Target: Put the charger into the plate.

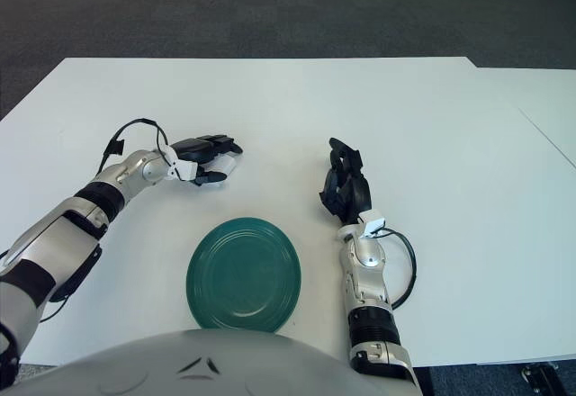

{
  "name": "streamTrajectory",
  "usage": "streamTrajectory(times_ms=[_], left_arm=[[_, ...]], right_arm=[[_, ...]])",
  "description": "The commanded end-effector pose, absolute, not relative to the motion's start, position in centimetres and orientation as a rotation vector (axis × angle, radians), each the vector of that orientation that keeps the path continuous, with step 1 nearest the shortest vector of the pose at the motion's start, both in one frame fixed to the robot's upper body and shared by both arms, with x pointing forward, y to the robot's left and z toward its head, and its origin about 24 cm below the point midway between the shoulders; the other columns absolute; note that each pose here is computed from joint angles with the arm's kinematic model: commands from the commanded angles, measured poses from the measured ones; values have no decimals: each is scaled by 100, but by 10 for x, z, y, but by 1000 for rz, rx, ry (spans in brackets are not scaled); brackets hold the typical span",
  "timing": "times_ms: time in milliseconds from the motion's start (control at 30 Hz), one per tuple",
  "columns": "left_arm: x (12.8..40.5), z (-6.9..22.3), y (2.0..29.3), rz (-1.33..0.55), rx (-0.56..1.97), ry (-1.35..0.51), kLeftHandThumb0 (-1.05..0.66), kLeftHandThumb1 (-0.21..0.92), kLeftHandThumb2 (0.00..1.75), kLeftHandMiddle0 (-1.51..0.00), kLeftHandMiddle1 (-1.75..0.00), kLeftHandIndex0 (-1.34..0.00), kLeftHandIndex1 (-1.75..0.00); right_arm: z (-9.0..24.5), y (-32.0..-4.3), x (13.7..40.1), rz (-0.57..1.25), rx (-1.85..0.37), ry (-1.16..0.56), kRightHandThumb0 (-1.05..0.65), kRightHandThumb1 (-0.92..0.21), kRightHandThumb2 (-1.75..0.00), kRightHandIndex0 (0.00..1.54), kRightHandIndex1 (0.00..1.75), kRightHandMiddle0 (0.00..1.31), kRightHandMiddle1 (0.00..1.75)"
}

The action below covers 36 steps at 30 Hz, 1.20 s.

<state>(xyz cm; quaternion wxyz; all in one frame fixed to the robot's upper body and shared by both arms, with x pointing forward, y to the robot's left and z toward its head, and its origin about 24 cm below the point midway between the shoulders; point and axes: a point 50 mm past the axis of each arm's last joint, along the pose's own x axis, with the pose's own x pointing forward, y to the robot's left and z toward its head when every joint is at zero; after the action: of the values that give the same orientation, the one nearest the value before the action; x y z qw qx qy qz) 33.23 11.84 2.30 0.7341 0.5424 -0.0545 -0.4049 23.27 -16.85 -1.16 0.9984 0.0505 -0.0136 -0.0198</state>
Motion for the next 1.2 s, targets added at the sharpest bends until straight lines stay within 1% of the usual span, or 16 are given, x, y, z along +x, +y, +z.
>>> streamTrajectory(times_ms=[0,400,833,1167], left_arm=[[317,0,129,-912,1228,-48,-105,92,50,-21,0,0,-87],[316,4,126,-889,1213,-104,-105,92,54,-25,-2,-4,-93],[315,7,125,-931,1219,-106,-105,92,57,-26,-2,-2,-92],[316,7,125,-952,1196,-68,-105,92,60,-26,-1,-2,-92]], right_arm=[[-80,-162,179,-89,171,357,-81,-92,-85,41,1,0,78],[-80,-160,179,-95,186,364,-82,-92,-83,41,1,0,79],[-80,-160,178,-93,186,362,-81,-92,-83,40,0,0,79],[-80,-159,178,-97,187,365,-82,-92,-84,40,0,1,80]])
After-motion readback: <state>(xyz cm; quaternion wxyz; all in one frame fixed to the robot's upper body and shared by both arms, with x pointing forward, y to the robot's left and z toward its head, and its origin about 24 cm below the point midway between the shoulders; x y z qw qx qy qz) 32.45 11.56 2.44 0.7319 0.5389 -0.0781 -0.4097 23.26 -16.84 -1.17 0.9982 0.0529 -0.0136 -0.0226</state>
